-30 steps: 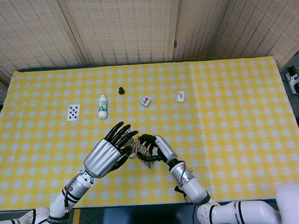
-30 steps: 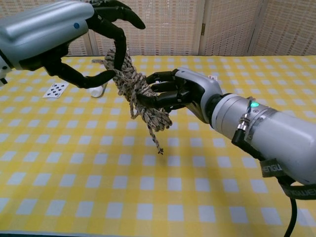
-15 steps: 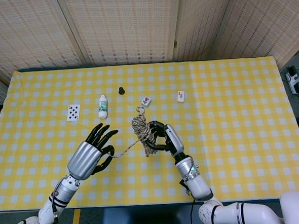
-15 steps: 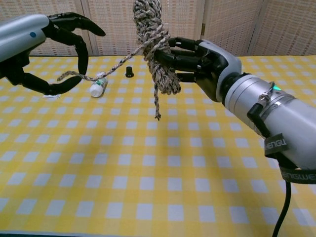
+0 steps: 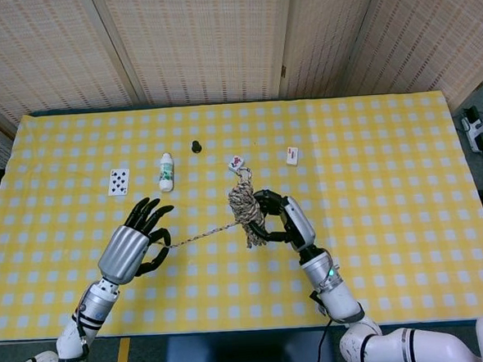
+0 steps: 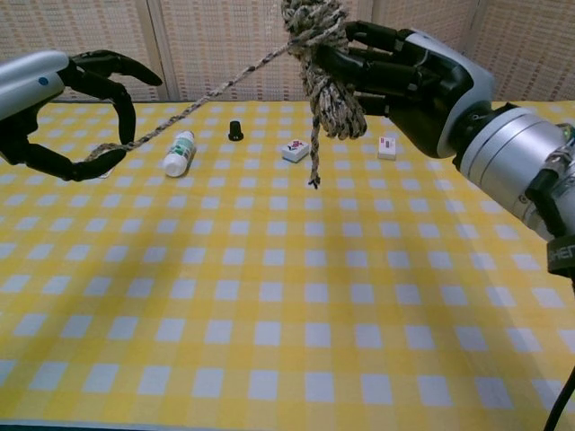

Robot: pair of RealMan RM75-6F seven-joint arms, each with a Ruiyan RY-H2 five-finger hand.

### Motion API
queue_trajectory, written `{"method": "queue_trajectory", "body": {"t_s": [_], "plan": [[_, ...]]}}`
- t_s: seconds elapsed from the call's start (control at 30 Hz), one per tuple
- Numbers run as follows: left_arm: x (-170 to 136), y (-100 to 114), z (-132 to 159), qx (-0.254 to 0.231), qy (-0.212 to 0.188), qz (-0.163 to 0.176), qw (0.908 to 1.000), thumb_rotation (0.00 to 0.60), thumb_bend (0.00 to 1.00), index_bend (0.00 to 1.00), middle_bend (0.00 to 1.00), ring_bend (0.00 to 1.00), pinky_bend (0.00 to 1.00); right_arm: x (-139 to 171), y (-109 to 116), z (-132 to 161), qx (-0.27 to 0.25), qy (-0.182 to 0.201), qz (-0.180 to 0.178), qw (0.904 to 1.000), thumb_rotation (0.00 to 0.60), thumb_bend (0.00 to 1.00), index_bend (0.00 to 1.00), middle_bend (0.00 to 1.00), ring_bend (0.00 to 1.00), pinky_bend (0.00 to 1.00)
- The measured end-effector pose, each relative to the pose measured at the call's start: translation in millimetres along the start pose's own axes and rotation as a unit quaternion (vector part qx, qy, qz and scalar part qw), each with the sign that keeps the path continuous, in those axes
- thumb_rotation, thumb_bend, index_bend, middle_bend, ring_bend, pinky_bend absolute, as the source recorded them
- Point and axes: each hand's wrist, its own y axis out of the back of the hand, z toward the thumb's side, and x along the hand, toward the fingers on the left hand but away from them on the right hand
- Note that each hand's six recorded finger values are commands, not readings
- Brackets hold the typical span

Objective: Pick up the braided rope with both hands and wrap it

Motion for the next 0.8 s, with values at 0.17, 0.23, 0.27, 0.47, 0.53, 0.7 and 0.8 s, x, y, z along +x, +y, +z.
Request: {"method": "queue_trajectory", "body": {"t_s": [0.17, 0.23, 0.27, 0.47, 0.53, 0.7, 0.8], "plan": [[0, -4, 2, -0.004, -0.001, -0.003, 1.0000, 0.600, 0.49, 0.54, 0.17, 0.04, 0.00, 2, 0, 1, 0.026, 0.005, 0.003, 0.9997, 0.600, 0.51, 0.86, 0.72, 0.79, 0.66], [0, -5, 1, -0.004, 0.000, -0.007, 1.0000, 0.600, 0.45, 0.46, 0.16, 0.04, 0.00, 2, 1, 1, 0.035, 0.006, 0.002, 0.9994, 0.600, 0.51, 0.86, 0.72, 0.79, 0.66], [0, -6, 0, -0.005, 0.002, -0.009, 0.9999, 0.600, 0.42, 0.41, 0.15, 0.04, 0.00, 2, 2, 1, 0.043, 0.007, 0.001, 0.9990, 0.600, 0.51, 0.86, 0.72, 0.79, 0.66], [-4, -9, -16, -0.005, 0.033, -0.027, 0.9991, 0.600, 0.36, 0.25, 0.10, 0.02, 0.00, 3, 9, 4, 0.098, 0.007, -0.013, 0.9951, 0.600, 0.51, 0.86, 0.72, 0.79, 0.66], [-4, -8, -27, 0.007, 0.047, -0.027, 0.9985, 0.600, 0.36, 0.25, 0.10, 0.02, 0.00, 4, 13, 5, 0.112, 0.002, -0.019, 0.9935, 0.600, 0.51, 0.86, 0.72, 0.79, 0.66], [-14, 1, -73, 0.035, 0.111, -0.015, 0.9931, 0.600, 0.36, 0.26, 0.10, 0.04, 0.00, 11, 31, 11, 0.146, -0.010, -0.033, 0.9887, 0.600, 0.51, 0.86, 0.72, 0.79, 0.66], [-28, 10, -95, 0.047, 0.146, -0.009, 0.9881, 0.600, 0.37, 0.26, 0.10, 0.04, 0.00, 16, 44, 15, 0.158, -0.015, -0.041, 0.9865, 0.600, 0.51, 0.86, 0.72, 0.79, 0.66]]}}
